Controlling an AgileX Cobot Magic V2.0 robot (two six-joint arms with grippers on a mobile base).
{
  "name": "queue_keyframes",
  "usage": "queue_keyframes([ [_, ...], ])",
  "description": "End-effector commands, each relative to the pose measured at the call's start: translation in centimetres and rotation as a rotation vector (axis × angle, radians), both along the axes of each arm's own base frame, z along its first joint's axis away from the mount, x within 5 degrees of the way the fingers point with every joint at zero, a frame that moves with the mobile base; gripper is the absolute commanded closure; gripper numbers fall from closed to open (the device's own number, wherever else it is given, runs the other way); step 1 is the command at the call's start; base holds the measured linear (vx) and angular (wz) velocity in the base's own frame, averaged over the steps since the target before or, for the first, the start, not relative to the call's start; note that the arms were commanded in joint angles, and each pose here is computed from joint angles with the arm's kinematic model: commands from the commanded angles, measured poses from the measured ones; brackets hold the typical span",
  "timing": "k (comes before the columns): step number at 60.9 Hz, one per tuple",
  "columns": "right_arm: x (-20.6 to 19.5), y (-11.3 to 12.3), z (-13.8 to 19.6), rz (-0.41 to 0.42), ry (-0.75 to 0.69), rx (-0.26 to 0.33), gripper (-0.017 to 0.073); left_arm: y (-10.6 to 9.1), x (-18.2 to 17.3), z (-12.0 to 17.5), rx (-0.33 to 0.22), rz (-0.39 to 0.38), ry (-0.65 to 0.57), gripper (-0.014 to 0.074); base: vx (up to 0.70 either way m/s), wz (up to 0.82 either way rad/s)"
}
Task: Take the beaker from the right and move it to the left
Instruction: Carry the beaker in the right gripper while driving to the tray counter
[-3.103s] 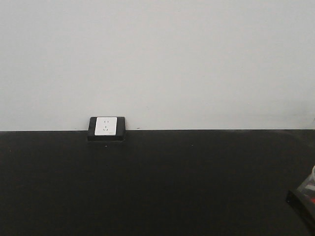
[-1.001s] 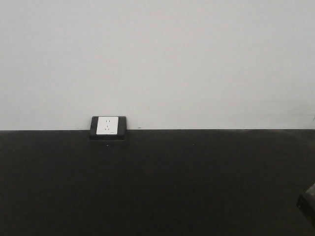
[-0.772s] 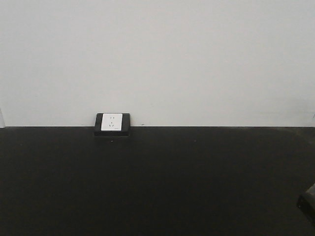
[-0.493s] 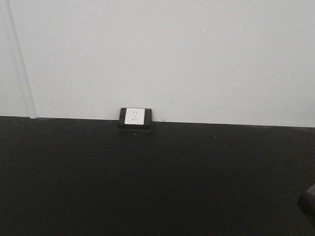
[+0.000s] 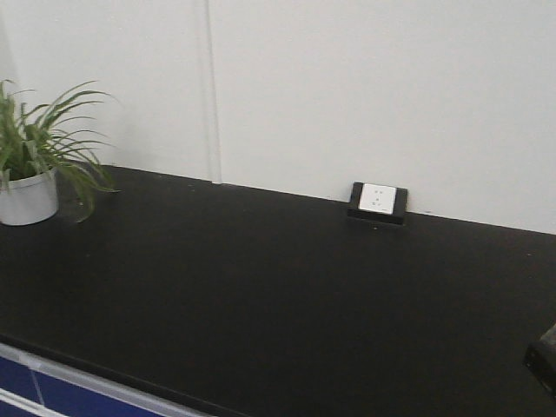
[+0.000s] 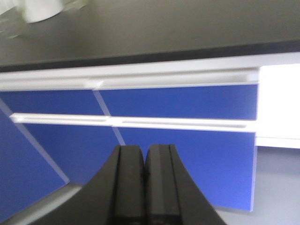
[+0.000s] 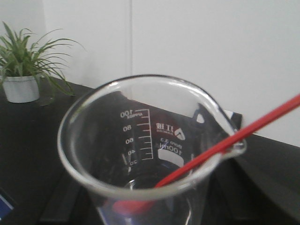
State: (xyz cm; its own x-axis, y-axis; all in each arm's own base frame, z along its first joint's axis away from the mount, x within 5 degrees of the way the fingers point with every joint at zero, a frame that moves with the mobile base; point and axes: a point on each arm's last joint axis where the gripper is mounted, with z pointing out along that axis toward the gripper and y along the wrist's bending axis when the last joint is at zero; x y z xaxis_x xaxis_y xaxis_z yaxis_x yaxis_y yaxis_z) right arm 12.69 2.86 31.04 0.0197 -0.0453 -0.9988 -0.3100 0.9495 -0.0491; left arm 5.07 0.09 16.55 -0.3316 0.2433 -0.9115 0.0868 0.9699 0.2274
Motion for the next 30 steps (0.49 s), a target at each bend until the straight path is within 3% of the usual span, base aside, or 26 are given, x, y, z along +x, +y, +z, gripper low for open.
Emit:
queue_keyframes([
  [1, -0.11, 0.17, 1.17, 0.022, -0.042, 0.018, 0.0563, -0.09, 0.21, 0.08, -0.003, -0.011, -0.064, 0.0600, -0.08, 0.49],
  [30, -0.11, 0.17, 1.17, 0.022, -0.042, 0.018, 0.0563, -0.09, 0.21, 0.08, -0.003, -0.011, -0.064, 0.0600, 0.02, 0.46],
])
